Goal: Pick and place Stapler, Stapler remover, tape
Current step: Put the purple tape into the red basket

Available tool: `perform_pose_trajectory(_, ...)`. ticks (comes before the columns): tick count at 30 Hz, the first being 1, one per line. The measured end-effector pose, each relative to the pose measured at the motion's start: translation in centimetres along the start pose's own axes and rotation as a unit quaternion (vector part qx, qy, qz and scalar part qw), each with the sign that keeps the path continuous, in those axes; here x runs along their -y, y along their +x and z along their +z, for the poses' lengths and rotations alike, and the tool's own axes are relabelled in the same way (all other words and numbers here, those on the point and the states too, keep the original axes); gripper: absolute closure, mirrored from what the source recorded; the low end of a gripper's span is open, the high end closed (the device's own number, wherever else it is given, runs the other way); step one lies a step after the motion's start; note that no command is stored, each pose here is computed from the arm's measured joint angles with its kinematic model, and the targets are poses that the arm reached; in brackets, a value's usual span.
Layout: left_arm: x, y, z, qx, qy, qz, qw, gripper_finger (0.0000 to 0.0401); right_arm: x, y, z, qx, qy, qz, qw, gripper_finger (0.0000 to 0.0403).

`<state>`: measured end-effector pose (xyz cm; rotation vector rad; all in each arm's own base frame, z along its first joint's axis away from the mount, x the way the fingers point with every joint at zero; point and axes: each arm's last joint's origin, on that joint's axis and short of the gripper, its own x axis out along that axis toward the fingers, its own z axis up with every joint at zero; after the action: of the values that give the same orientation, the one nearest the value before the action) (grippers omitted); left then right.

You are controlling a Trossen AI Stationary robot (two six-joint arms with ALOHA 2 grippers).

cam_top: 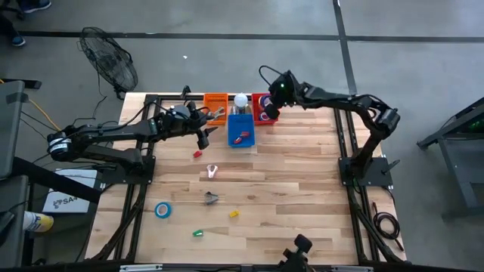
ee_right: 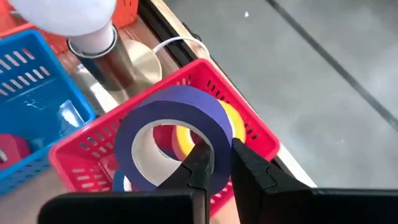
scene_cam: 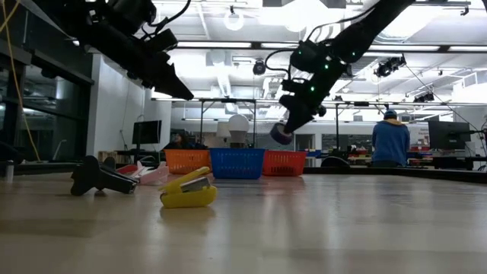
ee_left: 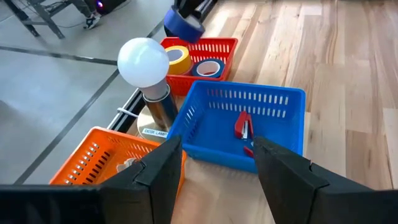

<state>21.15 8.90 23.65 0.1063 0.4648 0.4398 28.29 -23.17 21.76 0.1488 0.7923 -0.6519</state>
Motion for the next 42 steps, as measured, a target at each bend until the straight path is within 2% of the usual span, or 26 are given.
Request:
perform_pose_trajectory(5, 0.0, 0.0, 0.0, 0.000, -0.011, 0.000, 1.000, 0.0206, 0.3, -0.3, 1.1, -0.036, -0.014, 0.032, 0.999, 0.0374)
perform_pose_trajectory(9, 0.0, 0.0, 0.0, -0.002, -0.015, 0.000, 1.000, 0.0206, 0.1, 1.0, 1.2, -0.081, -0.036, 0.051, 0.995, 0.0374)
perform_pose_trajectory(15, 0.0, 0.0, -0.2, -0.008, -0.027, -0.002, 1.000, 0.0206, 0.1, 2.2, 1.7, -0.130, -0.038, 0.059, 0.989, 0.0374)
perform_pose_trajectory(25, 0.1, 0.0, -0.5, -0.028, -0.037, -0.005, 0.999, 0.0206, 0.0, 4.6, 1.0, -0.185, -0.037, 0.073, 0.979, 0.0373)
perform_pose_trajectory(33, 0.1, 0.0, -0.6, -0.034, -0.043, -0.006, 0.999, 0.0206, 0.0, 4.7, 0.9, -0.188, -0.042, 0.091, 0.977, 0.0372)
perform_pose_trajectory(42, 0.1, 0.0, -0.7, -0.034, -0.043, -0.006, 0.998, 0.0206, 0.0, 4.7, 1.0, -0.185, -0.046, 0.092, 0.977, 0.0313)
